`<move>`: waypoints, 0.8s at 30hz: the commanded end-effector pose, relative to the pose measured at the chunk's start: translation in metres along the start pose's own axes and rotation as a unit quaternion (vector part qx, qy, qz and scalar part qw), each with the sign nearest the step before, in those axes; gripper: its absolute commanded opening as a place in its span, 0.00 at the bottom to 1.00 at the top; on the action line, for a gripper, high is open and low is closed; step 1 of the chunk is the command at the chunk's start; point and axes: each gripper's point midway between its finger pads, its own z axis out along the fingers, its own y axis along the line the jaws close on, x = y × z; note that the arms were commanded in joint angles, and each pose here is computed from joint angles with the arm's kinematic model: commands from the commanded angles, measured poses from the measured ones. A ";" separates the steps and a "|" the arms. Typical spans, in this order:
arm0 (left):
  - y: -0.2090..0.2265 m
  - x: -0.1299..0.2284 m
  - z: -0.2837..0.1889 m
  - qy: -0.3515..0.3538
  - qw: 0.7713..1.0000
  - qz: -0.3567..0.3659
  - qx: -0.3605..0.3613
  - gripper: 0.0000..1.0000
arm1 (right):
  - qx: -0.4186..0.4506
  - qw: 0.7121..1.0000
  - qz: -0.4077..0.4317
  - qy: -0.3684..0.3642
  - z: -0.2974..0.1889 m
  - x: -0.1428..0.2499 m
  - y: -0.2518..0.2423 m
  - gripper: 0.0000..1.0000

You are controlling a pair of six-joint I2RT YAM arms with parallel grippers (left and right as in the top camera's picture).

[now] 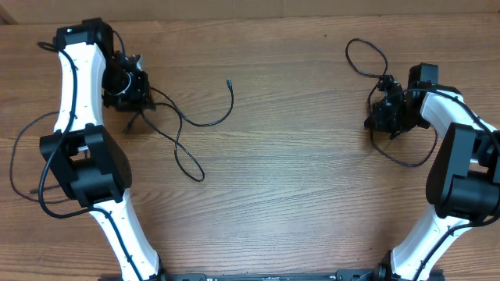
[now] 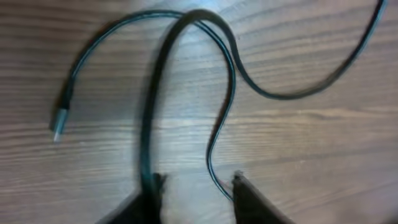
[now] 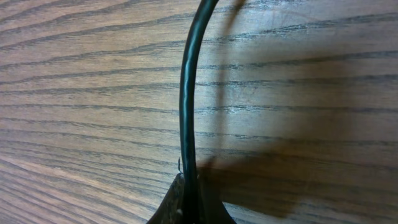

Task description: Untangle cables

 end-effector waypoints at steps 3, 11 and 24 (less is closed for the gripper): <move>0.030 -0.014 -0.007 -0.032 0.999 -0.040 -0.011 1.00 | 0.002 0.999 0.013 0.039 0.019 0.022 -0.004 0.04; 0.032 -0.025 -0.028 -0.069 0.996 -0.062 0.011 1.00 | 0.002 0.999 0.013 0.040 0.019 0.023 -0.004 0.04; -0.048 -0.023 -0.142 -0.213 0.971 0.085 0.066 1.00 | 0.002 0.999 0.014 0.041 0.019 0.023 -0.004 0.05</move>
